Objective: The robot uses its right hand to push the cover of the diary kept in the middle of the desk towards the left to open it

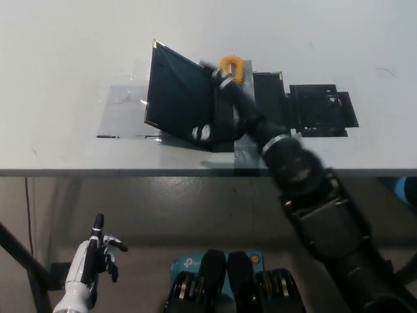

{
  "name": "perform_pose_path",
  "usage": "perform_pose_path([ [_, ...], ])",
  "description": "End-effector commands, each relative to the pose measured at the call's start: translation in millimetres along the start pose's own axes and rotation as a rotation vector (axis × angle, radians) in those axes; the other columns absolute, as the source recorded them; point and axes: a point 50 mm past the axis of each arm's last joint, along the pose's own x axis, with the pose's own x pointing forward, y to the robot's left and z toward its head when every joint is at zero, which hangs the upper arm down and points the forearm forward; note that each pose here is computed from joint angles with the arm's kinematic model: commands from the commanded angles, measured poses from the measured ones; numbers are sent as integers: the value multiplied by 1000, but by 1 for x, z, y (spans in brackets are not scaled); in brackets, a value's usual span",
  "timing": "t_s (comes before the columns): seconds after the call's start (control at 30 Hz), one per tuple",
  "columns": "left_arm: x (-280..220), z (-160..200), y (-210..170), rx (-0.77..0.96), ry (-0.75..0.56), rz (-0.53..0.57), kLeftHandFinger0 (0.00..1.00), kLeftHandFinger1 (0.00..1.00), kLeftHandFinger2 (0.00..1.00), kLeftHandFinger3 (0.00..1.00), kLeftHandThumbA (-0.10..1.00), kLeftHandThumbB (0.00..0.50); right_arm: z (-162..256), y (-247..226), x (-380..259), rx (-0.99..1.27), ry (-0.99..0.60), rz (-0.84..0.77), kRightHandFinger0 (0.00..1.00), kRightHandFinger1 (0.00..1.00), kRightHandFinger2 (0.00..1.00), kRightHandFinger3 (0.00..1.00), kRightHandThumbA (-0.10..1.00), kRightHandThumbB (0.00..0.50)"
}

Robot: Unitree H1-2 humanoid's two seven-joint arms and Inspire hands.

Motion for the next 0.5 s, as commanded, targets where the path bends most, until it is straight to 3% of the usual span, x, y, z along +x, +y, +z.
perform_pose_path([
  [0.0, 0, 5, 8, 4, -51, 20, 153, 116, 38, 272, 1000, 497, 41, -53, -50, 435, -152, 70, 1000, 1000, 1000, 1000, 1000, 240],
  [0.03, -1, 5, 8, -11, -51, 22, 142, 112, 42, 270, 1000, 494, 43, -60, -60, 469, -167, 68, 1000, 1000, 1000, 1000, 1000, 226],
  [0.17, -2, 8, 8, 0, -55, 27, 132, 113, 54, 284, 1000, 469, 42, -93, -99, 578, -195, 18, 1000, 1000, 1000, 1000, 1000, 260],
  [0.3, -3, 6, 10, -5, -48, 42, 110, 124, 72, 281, 1000, 479, 37, -110, -119, 633, -195, -16, 1000, 1000, 1000, 1000, 1000, 251],
  [0.33, -4, 7, 10, 1, -44, 46, 126, 136, 78, 282, 1000, 451, 29, -122, -135, 658, -198, -72, 1000, 1000, 1000, 1000, 1000, 214],
  [0.47, -5, 7, 12, -15, -45, 55, 132, 153, 100, 298, 1000, 461, 14, -136, -159, 614, -215, -179, 1000, 1000, 1000, 1000, 1000, 189],
])
